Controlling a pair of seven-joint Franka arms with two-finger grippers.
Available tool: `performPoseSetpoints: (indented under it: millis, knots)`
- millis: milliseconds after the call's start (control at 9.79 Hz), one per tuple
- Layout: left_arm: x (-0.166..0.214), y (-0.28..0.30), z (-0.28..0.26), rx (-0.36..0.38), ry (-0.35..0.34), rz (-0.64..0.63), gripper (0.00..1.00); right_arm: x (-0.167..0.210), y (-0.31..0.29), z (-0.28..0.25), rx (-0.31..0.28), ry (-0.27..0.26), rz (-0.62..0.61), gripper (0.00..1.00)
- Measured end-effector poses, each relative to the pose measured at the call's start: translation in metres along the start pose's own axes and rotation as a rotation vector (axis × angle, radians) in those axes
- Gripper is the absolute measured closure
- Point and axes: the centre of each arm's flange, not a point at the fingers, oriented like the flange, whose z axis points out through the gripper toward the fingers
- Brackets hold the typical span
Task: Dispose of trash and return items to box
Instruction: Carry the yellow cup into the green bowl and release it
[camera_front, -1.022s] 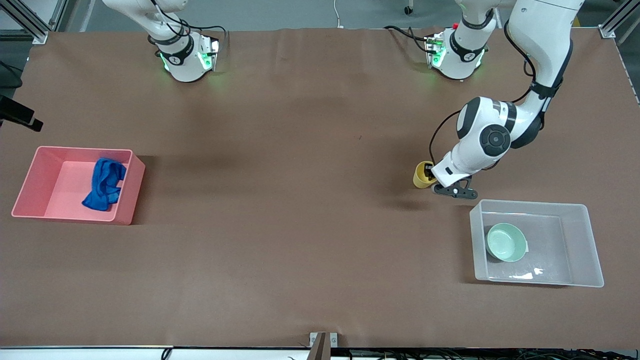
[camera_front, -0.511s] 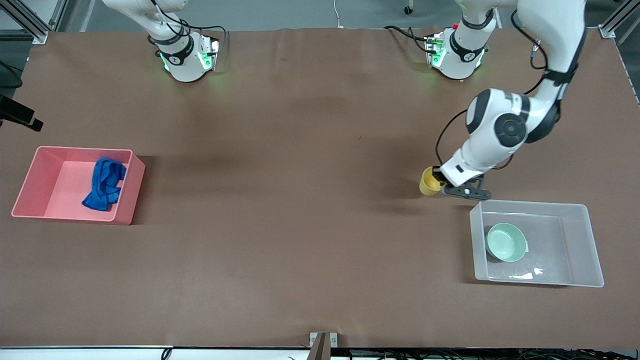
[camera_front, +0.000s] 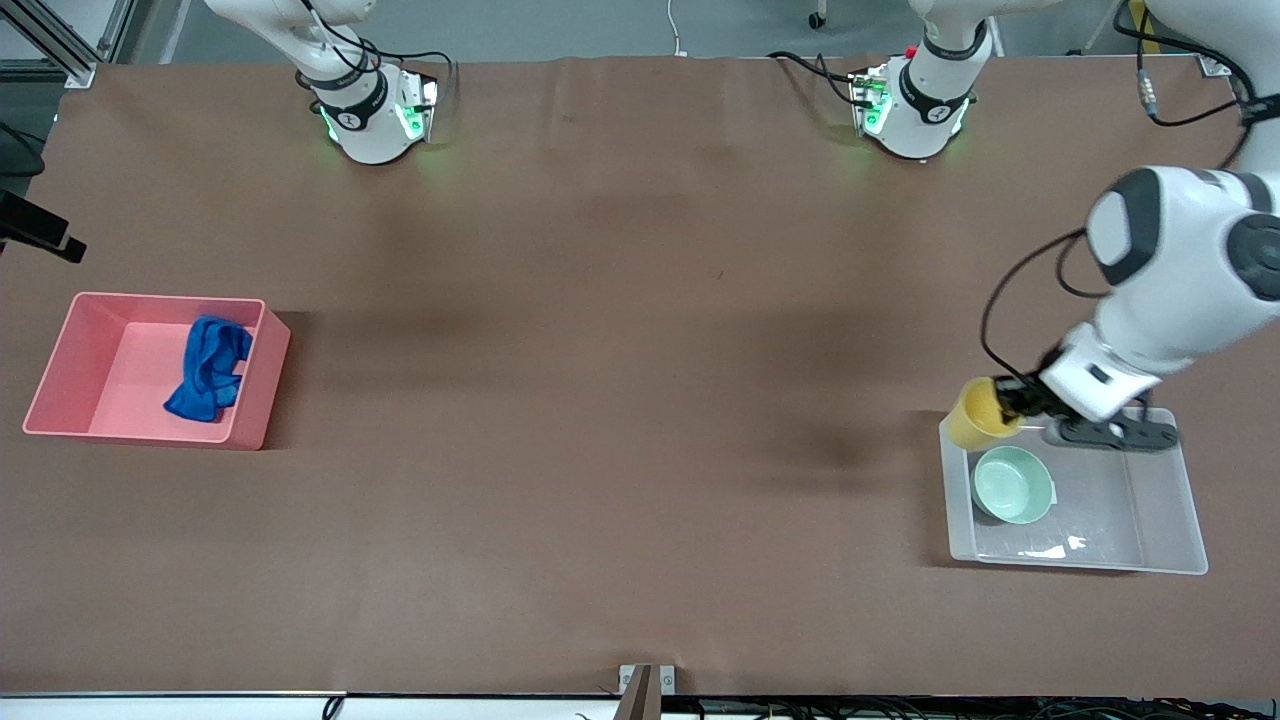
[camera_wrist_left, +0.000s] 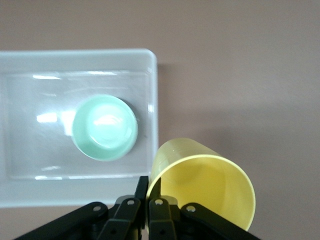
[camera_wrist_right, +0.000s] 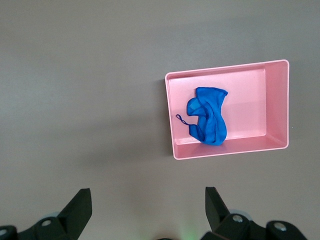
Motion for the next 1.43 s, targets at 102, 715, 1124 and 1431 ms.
performPoseSetpoints:
  millis: [102,715,1124,1431]
  knots:
    - [0.013,-0.035,0.008,0.02,0.002,0.006,0.96,0.0,0.0,0.0,0.0,0.0,0.0,0.0]
    - [0.032,-0.118,0.121,-0.034,-0.056,0.02,0.96,0.0,0.0,0.0,0.0,0.0,0.0,0.0]
    - [0.022,-0.106,0.164,-0.044,-0.106,0.029,0.94,0.0,0.0,0.0,0.0,0.0,0.0,0.0]
    - [0.021,-0.11,0.168,-0.034,-0.096,0.023,0.71,0.0,0.0,0.0,0.0,0.0,0.0,0.0]
